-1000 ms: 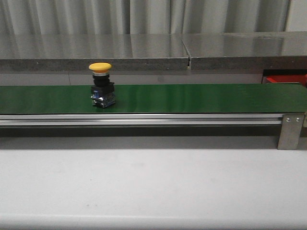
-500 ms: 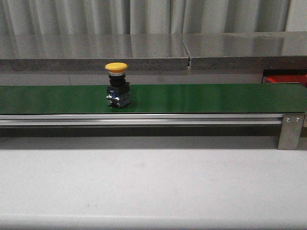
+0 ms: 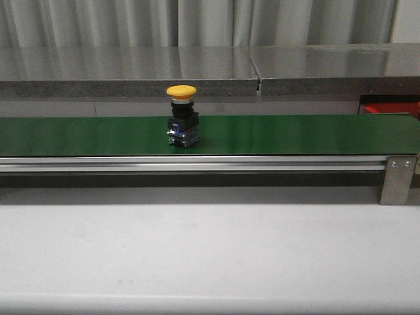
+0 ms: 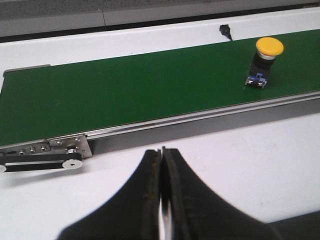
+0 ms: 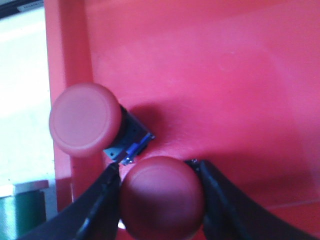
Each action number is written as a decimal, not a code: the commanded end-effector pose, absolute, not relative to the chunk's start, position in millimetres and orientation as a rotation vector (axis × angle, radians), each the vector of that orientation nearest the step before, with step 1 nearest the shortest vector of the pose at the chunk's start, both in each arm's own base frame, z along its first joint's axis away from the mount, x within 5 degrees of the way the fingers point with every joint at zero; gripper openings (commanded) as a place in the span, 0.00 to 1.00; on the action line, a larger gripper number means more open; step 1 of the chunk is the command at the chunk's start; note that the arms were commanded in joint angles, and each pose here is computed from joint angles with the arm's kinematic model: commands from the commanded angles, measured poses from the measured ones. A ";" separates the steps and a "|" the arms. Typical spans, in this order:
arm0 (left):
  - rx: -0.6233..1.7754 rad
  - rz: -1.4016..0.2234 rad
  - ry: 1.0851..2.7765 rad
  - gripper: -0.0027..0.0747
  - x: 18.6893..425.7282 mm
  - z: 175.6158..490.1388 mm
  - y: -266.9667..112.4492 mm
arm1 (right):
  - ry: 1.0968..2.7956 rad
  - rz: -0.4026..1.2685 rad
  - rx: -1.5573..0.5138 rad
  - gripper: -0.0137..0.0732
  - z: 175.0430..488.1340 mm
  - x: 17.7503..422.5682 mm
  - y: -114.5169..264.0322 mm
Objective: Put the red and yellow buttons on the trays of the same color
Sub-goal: 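Lower the red button into the red tray and open the right gripper, then lower the right gripper toward the yellow button on the belt, then grasp the yellow button with the right gripper and lift it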
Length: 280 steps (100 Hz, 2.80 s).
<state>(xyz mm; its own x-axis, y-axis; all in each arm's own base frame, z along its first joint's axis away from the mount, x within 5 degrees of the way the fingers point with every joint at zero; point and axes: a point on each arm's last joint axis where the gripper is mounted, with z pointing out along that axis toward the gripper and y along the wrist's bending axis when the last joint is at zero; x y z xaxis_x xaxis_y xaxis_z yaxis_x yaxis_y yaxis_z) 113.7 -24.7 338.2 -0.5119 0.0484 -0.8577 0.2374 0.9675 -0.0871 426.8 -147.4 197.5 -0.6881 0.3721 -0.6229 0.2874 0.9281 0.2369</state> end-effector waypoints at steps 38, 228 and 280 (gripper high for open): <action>0.184 -0.246 2.011 0.01 115.1 352.3 -25.4 | 2.248 0.138 0.434 0.76 233.8 434.1 -138.0; 0.184 -0.246 2.011 0.01 115.1 352.3 -25.4 | 2.250 0.387 -0.627 0.88 309.4 363.1 110.6; 0.184 -0.246 2.011 0.01 115.1 352.3 -25.4 | 2.233 0.352 -0.589 0.23 298.2 375.9 109.8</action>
<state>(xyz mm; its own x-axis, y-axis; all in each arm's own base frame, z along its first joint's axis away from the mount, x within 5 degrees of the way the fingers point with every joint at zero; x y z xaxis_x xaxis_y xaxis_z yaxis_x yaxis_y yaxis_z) 113.7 -24.7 338.2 -0.5119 0.0484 -0.8577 0.2374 0.9675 -0.0871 378.1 112.1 260.8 -0.6726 -0.3416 -0.6565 -0.5260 0.8446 0.0995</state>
